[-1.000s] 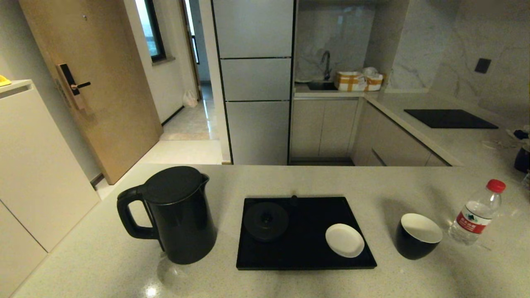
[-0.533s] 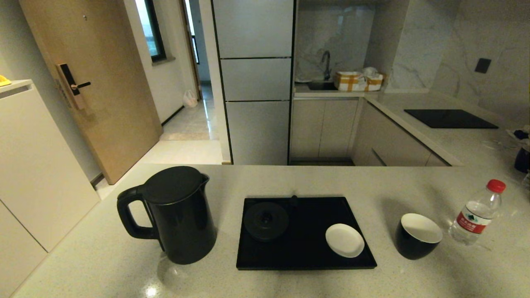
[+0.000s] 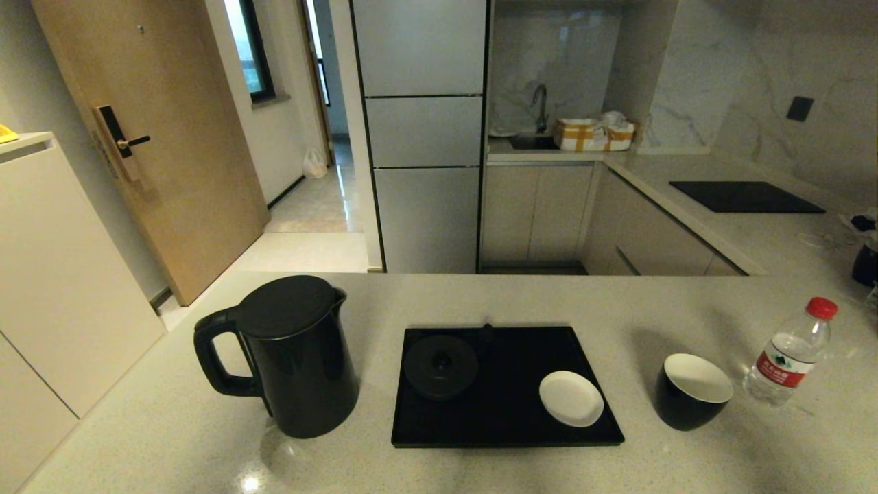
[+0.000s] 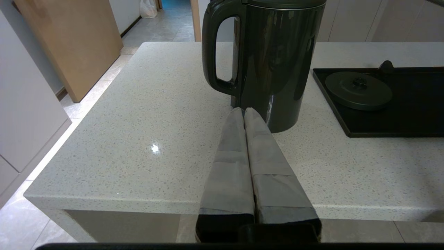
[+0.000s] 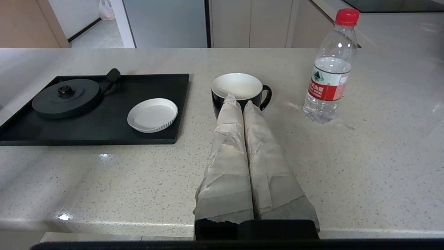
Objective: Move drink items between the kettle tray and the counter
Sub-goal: Return the kettle to its original position
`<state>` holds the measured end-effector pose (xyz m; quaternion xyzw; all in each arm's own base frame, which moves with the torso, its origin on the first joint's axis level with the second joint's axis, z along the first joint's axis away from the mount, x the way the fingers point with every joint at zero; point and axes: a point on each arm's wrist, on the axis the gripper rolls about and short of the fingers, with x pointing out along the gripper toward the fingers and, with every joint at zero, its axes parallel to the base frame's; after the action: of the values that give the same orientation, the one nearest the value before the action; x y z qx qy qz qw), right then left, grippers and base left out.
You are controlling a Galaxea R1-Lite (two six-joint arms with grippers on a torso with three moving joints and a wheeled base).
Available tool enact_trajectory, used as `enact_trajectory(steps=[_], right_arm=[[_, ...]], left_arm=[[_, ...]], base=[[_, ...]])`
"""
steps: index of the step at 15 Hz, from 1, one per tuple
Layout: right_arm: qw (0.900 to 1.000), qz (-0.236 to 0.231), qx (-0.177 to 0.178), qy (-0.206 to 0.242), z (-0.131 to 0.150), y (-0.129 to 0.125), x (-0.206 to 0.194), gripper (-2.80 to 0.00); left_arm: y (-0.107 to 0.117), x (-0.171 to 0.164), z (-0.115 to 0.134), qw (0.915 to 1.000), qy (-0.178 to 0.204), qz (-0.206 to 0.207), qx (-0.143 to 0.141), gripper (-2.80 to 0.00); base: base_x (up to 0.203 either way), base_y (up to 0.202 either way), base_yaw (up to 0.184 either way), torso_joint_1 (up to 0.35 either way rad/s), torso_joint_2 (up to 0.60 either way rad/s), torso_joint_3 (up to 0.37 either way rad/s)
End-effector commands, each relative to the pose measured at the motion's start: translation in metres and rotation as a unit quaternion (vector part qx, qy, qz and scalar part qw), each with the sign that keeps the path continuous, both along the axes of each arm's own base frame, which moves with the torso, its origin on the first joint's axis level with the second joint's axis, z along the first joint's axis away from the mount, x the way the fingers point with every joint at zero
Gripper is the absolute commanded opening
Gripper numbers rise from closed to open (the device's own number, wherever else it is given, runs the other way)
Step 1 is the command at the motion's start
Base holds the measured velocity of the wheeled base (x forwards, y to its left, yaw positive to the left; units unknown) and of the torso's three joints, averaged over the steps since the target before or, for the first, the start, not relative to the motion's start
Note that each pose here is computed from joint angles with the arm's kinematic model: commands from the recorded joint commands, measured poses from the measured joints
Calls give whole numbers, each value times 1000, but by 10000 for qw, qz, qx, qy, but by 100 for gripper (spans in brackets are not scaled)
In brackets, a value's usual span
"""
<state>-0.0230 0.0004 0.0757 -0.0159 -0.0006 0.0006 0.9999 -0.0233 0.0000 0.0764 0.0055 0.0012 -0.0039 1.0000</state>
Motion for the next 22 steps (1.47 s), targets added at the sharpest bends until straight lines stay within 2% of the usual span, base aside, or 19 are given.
enact_trajectory(steps=[1, 20, 22], right_arm=[[10000, 1, -3, -1, 0, 0, 0, -280], [10000, 1, -3, -1, 0, 0, 0, -280], [10000, 1, -3, -1, 0, 0, 0, -280]], left_arm=[[0, 0, 0, 10000, 4, 1, -9, -280], [0, 0, 0, 10000, -63, 5, -42, -280], [0, 0, 0, 10000, -62, 9, 32, -280]], base=[[0, 0, 0, 0, 0, 0], [0, 0, 0, 0, 0, 0], [0, 0, 0, 0, 0, 0]])
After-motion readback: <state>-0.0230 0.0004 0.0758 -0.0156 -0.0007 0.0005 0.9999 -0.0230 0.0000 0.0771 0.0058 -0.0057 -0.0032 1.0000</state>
